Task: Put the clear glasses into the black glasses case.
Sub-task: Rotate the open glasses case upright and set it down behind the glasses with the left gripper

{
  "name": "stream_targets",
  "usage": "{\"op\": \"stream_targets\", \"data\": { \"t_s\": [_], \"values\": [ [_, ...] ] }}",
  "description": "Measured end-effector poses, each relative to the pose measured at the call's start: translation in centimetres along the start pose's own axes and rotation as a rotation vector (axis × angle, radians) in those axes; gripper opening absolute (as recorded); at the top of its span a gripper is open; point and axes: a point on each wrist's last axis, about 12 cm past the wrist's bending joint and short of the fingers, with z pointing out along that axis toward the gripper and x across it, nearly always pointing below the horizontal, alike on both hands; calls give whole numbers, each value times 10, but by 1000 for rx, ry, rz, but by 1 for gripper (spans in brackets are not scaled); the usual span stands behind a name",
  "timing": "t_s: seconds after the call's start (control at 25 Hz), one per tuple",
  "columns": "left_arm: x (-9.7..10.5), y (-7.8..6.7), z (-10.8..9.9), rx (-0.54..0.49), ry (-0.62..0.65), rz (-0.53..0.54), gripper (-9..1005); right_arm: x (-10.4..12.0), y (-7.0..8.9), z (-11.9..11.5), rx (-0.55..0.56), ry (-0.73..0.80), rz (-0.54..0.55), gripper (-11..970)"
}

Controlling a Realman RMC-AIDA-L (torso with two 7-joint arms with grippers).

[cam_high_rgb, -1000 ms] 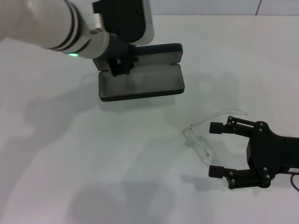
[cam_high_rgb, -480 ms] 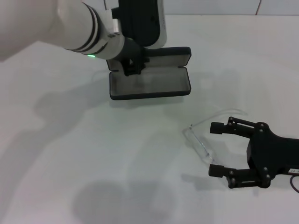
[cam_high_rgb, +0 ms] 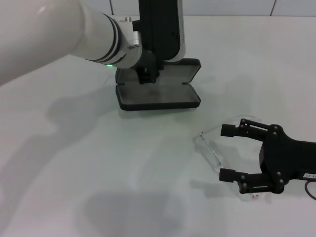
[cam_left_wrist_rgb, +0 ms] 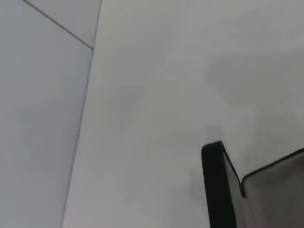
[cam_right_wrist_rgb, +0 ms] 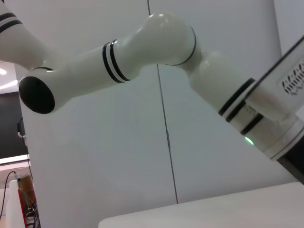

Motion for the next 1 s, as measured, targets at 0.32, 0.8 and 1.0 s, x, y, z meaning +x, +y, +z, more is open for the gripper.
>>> {"op": "stream_targets", "data": {
  "t_s": [0.32,0.8,1.0],
  "values": [
    [-3,3,6,-20,-27,-8,174,-2,-3,-1,15,-8,-8,870],
    [-6,6,5,-35,-70,6,179,-4,-6,-1,23,-4,-15,870],
    [-6,3,6,-28,-68,27,189,-4,-7,0,25,-2,-16,870]
  ]
}}
